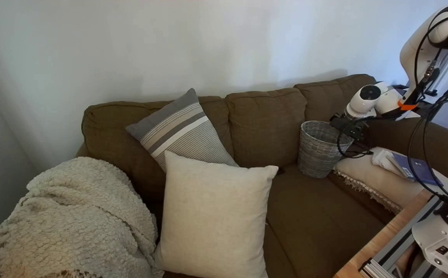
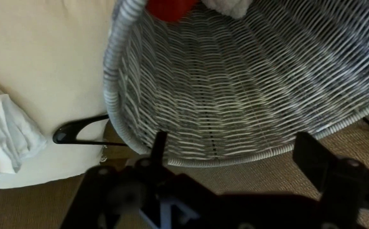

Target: Put the red cup in the basket

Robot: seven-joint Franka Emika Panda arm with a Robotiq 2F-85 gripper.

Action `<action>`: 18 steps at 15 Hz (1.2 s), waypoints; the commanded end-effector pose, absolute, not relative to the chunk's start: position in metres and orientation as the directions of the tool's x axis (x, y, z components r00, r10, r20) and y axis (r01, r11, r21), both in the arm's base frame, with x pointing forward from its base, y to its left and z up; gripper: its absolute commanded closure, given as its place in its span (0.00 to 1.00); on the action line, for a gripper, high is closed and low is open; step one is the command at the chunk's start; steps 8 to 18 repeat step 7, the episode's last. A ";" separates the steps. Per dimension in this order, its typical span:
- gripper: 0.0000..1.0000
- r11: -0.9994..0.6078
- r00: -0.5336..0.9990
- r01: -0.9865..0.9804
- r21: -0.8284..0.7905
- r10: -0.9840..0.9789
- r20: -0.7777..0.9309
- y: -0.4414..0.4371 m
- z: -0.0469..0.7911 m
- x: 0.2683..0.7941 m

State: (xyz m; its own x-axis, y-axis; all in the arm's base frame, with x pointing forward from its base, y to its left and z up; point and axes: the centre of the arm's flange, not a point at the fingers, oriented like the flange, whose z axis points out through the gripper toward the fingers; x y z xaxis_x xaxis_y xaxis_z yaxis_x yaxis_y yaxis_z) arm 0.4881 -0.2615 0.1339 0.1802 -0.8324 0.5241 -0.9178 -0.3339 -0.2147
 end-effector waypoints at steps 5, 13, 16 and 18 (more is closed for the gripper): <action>0.00 -0.631 0.415 -0.710 -0.312 -0.734 0.538 -0.232 0.240 0.432; 0.00 -0.600 0.386 -0.750 -0.278 -0.739 0.553 -0.241 0.242 0.481; 0.00 -0.600 0.386 -0.750 -0.278 -0.739 0.553 -0.241 0.242 0.481; 0.00 -0.600 0.386 -0.750 -0.278 -0.739 0.553 -0.241 0.242 0.481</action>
